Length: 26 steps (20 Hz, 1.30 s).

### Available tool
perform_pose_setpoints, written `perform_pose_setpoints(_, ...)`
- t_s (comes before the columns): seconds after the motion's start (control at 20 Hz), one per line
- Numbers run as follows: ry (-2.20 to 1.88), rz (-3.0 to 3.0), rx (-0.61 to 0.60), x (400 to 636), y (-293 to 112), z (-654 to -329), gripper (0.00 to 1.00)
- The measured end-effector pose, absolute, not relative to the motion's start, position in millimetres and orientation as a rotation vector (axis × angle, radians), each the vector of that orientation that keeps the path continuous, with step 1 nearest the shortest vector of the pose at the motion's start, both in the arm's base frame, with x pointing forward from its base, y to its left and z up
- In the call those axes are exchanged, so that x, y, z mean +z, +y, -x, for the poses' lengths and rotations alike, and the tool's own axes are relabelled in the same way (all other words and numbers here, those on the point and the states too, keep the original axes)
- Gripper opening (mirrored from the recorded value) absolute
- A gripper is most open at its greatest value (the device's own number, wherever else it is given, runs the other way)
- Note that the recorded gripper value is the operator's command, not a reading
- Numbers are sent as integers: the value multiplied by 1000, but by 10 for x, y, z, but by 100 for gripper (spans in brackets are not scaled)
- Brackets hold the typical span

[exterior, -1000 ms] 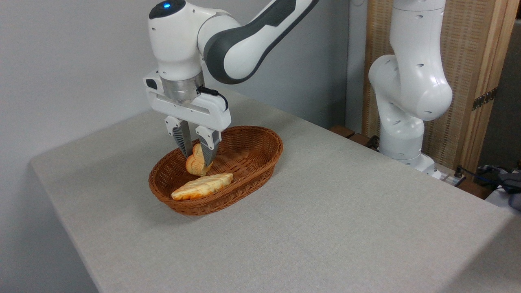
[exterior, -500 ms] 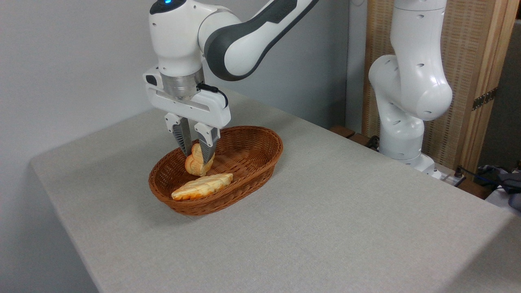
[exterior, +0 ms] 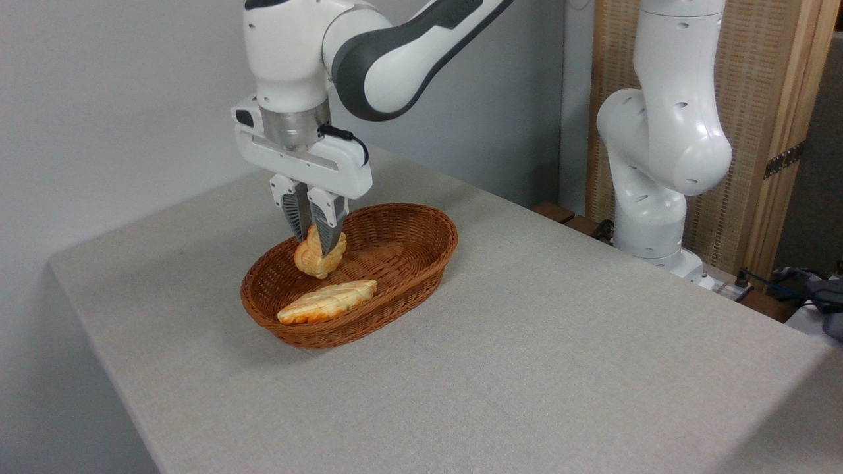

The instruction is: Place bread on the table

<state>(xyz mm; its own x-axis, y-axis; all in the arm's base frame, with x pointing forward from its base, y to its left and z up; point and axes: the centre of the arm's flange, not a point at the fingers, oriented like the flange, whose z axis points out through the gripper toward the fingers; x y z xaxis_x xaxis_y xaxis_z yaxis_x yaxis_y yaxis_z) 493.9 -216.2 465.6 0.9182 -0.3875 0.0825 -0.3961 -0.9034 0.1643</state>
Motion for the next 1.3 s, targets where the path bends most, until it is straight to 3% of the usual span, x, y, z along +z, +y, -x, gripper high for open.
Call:
perform_pose_setpoints(0.35, -572, -2885, 201, 5118, -2014, -4917, 39)
perform_pose_setpoints(0.6, -530, -2918, 293, 5354, -1424, -5031, 39)
perform_pose_setpoints(1.1, -672, -2928, 331, 5272, -157, -5238, 41)
perform_pose_setpoints(1.25, -755, -2918, 308, 5146, 82, -5256, 45)
perform_pose_setpoints(1.3, -778, -2916, 299, 5107, 118, -5262, 51)
